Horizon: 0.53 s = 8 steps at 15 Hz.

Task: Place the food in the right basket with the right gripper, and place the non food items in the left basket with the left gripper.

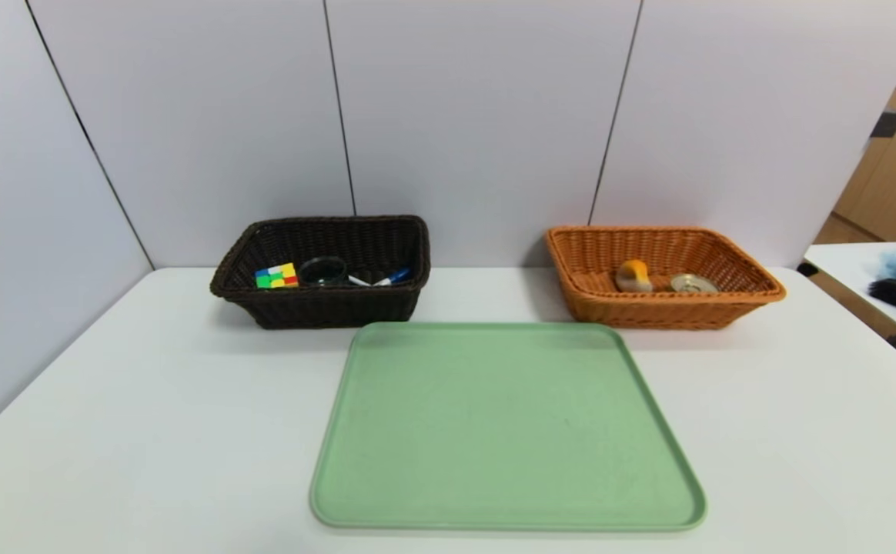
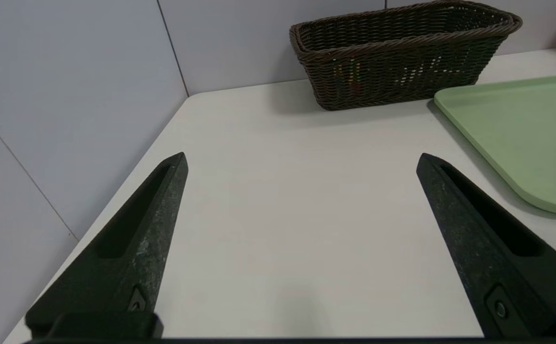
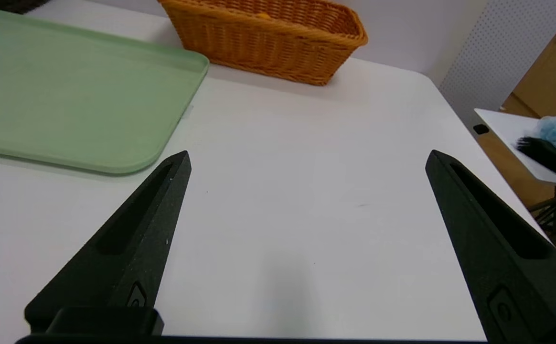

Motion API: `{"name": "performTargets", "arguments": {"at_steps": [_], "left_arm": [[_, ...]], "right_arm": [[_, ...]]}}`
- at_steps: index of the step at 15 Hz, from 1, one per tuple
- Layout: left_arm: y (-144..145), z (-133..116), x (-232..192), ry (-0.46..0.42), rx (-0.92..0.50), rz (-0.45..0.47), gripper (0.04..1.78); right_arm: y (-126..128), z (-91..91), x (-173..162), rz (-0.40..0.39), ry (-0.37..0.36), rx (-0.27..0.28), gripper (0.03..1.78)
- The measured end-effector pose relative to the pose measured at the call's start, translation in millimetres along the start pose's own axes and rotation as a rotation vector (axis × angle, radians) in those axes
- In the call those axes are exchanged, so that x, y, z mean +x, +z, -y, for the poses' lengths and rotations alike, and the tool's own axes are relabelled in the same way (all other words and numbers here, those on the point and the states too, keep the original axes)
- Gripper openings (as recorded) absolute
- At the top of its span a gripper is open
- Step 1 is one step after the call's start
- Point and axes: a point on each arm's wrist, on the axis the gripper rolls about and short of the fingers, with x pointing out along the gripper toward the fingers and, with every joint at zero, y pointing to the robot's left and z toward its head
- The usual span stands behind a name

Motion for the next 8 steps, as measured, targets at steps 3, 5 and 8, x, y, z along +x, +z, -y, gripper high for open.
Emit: {"name": "performTargets", "arguments": {"at_steps": [3, 5, 8], "left_arm": [[-9, 2, 0, -0.054, 0.007, -0.08, 1.69], [-19, 3, -2, -0.073, 0.011, -0.175, 1.69], [-19, 4, -2, -0.071, -0.03, -0.183, 1.69]], "right_arm": [[-13, -3.0, 5, -0.017, 0.019, 0.0, 1.7], [-18, -4.8, 7, -0.039, 0.056, 0.013, 1.7], [-20, -5.0, 7, -0.046, 0.055, 0.066, 1.7]]}}
